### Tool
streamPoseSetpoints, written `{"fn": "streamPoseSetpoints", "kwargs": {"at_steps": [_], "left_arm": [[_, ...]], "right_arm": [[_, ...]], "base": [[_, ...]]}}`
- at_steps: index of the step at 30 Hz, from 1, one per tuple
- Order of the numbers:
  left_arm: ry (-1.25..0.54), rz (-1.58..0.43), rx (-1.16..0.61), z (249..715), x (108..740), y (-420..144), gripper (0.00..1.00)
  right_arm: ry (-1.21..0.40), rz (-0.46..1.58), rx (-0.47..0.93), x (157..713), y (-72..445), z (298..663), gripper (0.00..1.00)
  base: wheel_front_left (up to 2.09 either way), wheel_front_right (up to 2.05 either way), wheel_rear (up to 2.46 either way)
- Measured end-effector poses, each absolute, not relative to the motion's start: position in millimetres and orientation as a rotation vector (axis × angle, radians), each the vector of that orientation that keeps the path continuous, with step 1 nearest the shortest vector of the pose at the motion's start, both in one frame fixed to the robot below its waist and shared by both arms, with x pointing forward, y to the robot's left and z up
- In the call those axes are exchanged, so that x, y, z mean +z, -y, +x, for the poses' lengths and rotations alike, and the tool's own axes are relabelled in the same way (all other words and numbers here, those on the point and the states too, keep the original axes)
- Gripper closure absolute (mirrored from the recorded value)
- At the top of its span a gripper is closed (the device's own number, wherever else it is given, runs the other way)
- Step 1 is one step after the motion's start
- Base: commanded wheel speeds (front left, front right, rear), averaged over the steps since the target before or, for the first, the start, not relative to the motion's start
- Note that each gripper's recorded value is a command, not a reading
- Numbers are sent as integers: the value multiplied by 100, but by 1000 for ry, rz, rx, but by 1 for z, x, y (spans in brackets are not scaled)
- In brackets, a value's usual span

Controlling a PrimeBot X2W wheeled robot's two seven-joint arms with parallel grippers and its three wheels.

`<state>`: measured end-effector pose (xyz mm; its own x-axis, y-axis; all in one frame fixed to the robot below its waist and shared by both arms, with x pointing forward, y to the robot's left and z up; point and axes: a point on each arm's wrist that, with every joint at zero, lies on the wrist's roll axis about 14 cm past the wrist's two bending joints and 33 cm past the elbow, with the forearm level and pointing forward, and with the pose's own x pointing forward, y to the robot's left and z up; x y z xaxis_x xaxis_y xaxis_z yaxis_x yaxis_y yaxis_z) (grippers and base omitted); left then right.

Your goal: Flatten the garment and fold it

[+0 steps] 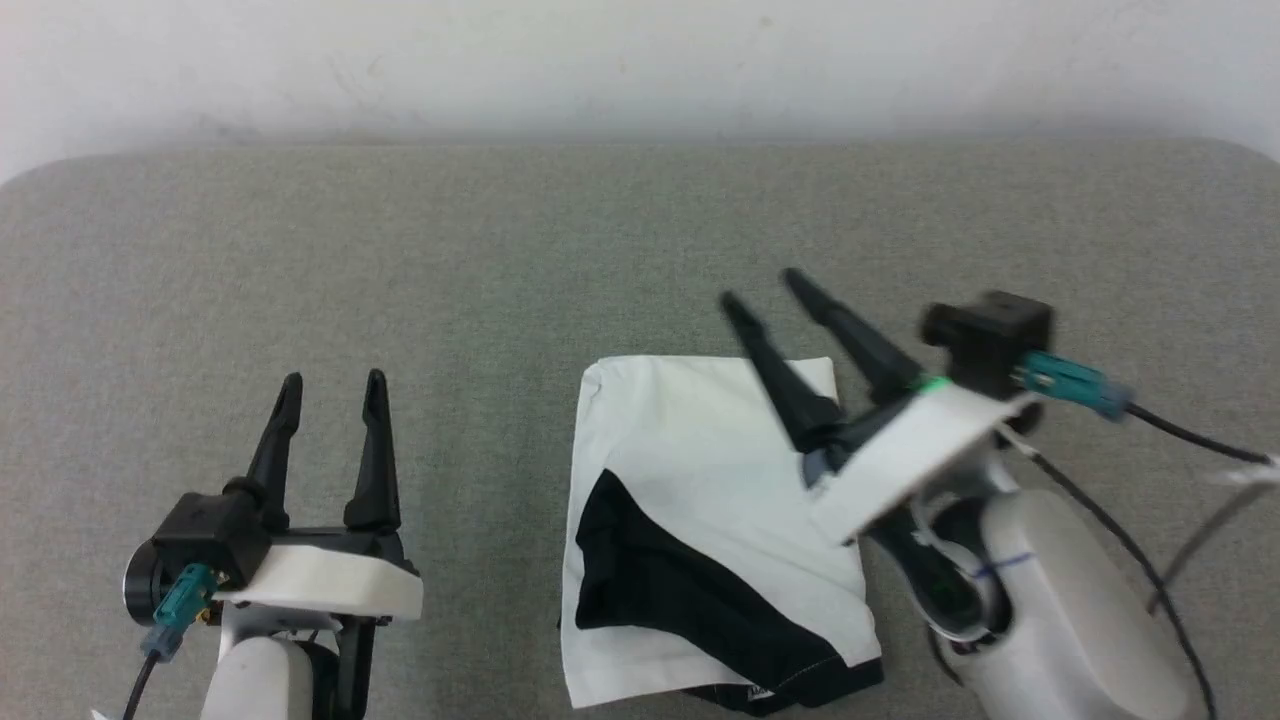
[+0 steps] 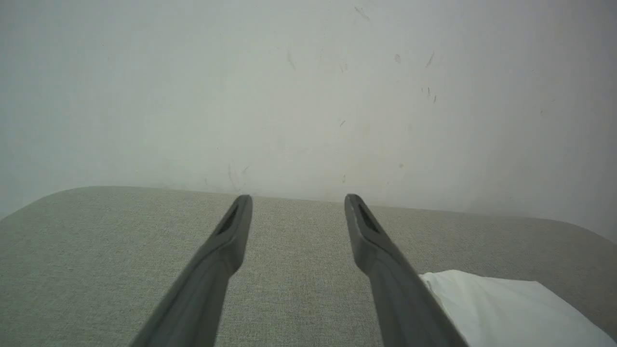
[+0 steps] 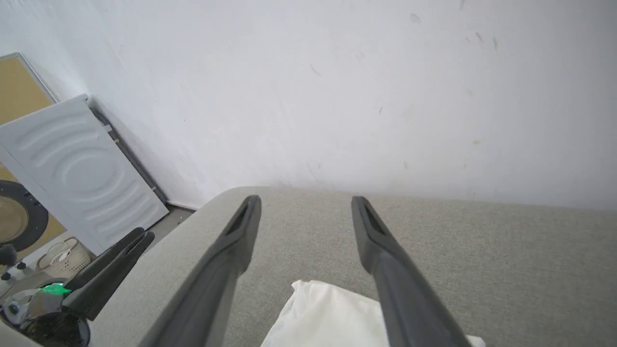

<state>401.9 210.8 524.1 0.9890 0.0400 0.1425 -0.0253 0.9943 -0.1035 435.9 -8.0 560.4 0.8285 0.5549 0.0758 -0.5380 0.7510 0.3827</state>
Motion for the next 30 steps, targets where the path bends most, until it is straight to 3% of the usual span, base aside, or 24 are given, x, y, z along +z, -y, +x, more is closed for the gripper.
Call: {"fn": "streamPoseSetpoints", "kwargs": {"at_steps": [6,11,22,30], "left_arm": [[154,-99,11,399,528,-203,0],[167,-102,-7,401,532,-197,0],[153,-103,-12,400,527,-197,0],[134,-99,7,396,521,-203,0]], "right_arm": [[18,443,347,549,88,429,0],[-148,440,236,499,119,411,0],[-589,412,313,413,88,377,0],[-758,383,376,388,67,376,0]], "base": [[0,0,0],[0,0,0],[0,0,0],[0,0,0]]}}
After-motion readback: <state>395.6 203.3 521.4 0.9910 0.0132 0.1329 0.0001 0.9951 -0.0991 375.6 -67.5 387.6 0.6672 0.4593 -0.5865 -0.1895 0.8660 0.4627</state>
